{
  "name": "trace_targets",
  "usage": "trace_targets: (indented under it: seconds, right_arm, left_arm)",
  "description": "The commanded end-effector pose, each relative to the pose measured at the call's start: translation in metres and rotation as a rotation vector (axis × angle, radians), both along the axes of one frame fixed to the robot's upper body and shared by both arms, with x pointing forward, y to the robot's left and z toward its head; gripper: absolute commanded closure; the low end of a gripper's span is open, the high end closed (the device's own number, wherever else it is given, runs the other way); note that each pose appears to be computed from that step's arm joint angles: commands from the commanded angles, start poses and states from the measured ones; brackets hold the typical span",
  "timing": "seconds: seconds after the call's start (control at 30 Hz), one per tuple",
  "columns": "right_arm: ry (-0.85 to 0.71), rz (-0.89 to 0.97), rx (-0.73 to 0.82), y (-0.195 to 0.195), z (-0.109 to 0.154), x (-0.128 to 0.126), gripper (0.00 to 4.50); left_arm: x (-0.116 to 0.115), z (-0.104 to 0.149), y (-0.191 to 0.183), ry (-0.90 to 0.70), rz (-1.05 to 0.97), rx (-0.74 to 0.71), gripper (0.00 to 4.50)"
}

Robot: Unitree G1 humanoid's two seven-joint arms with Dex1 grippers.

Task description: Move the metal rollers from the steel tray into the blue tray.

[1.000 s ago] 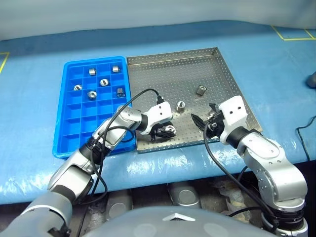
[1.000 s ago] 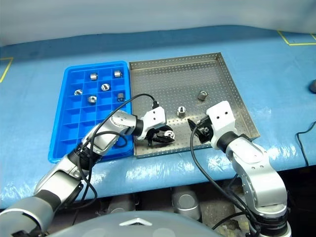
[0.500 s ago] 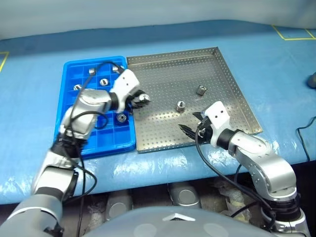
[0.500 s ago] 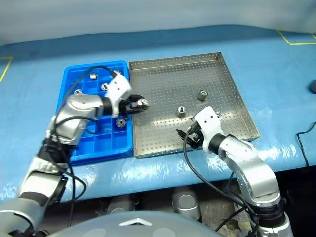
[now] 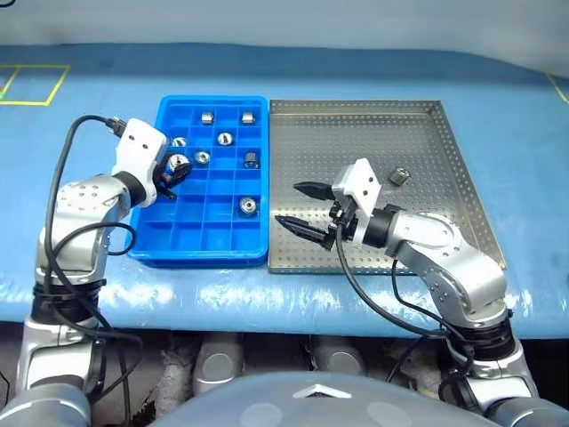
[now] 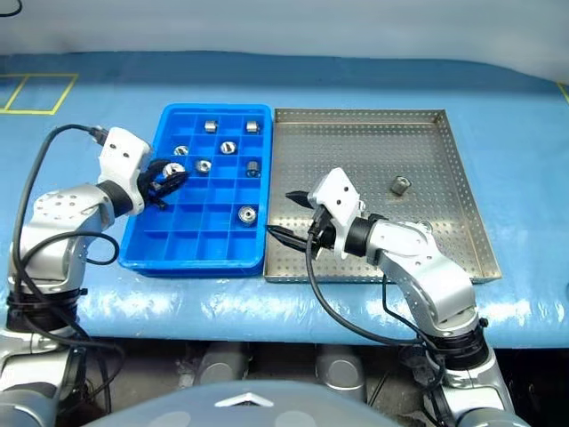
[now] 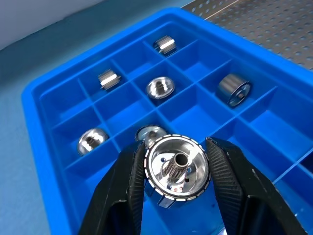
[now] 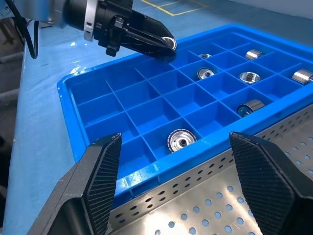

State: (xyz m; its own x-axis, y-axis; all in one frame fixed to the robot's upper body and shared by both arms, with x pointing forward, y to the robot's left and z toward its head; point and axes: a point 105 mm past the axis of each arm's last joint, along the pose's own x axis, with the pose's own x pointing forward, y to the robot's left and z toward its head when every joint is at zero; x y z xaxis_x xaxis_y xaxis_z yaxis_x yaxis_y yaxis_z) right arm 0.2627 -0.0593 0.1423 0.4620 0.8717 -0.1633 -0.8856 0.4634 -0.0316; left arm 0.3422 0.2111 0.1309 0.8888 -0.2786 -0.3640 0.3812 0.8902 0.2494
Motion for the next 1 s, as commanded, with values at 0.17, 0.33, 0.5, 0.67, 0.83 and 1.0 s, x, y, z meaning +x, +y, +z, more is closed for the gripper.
trace_targets:
  seconds: [0.17, 0.33, 0.5, 0.67, 0.83, 1.0]
  right_arm:
    - [-0.063, 0.006, 0.003, -0.001, 0.012, -0.001, 0.8]
    - [-0.075, -0.049, 0.002, -0.008, 0.013, 0.003, 0.8]
    - [-0.076, -0.139, 0.006, -0.018, 0.012, 0.011, 0.8]
    - [-0.075, -0.202, 0.01, -0.026, 0.012, 0.015, 0.8]
    - [-0.072, -0.218, 0.003, -0.028, 0.011, 0.014, 0.8]
    - [-0.082, -0.227, 0.006, -0.03, 0.013, 0.014, 0.8]
  left_arm:
    - [0.014, -0.009, 0.013, -0.023, 0.135, 0.018, 2.8]
    - [0.017, -0.009, 0.013, -0.027, 0.135, 0.008, 1.49]
    - [0.021, 0.015, -0.003, -0.1, 0.057, -0.084, 0.05]
    - [0.023, 0.026, -0.012, -0.131, 0.005, -0.106, 0.05]
    - [0.022, 0.034, -0.029, -0.149, -0.072, -0.164, 0.05]
    - [-0.002, 0.046, -0.086, -0.131, -0.384, -0.318, 0.05]
